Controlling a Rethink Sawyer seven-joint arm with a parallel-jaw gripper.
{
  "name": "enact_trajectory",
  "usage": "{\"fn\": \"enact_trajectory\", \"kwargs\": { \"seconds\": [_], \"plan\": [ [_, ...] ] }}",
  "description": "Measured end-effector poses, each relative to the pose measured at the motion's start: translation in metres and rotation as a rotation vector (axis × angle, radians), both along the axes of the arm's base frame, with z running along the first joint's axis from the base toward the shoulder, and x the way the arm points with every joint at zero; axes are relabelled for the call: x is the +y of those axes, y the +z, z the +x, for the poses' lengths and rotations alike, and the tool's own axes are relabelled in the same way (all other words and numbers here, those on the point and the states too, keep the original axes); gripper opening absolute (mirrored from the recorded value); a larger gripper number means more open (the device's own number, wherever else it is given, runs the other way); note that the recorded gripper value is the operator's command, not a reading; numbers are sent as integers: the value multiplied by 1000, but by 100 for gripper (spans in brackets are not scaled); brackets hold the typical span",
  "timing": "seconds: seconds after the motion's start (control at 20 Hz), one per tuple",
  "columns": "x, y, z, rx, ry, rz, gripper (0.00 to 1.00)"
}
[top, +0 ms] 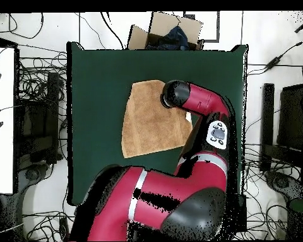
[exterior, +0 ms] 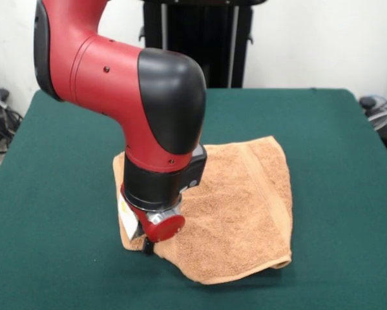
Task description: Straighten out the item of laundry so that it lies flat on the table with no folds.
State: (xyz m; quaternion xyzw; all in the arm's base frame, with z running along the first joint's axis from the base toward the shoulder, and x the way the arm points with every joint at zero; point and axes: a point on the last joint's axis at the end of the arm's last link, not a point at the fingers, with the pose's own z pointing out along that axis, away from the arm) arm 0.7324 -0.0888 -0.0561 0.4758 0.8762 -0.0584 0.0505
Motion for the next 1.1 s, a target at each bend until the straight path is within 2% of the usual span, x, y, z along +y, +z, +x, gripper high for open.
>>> {"fn": "enact_trajectory", "kwargs": {
  "seconds": [0.6, 1.1],
  "plan": [
    [-9, 2, 5, 40, -52, 71, 0],
    [2, 3, 6, 95, -42, 95, 0]
  ]
}}
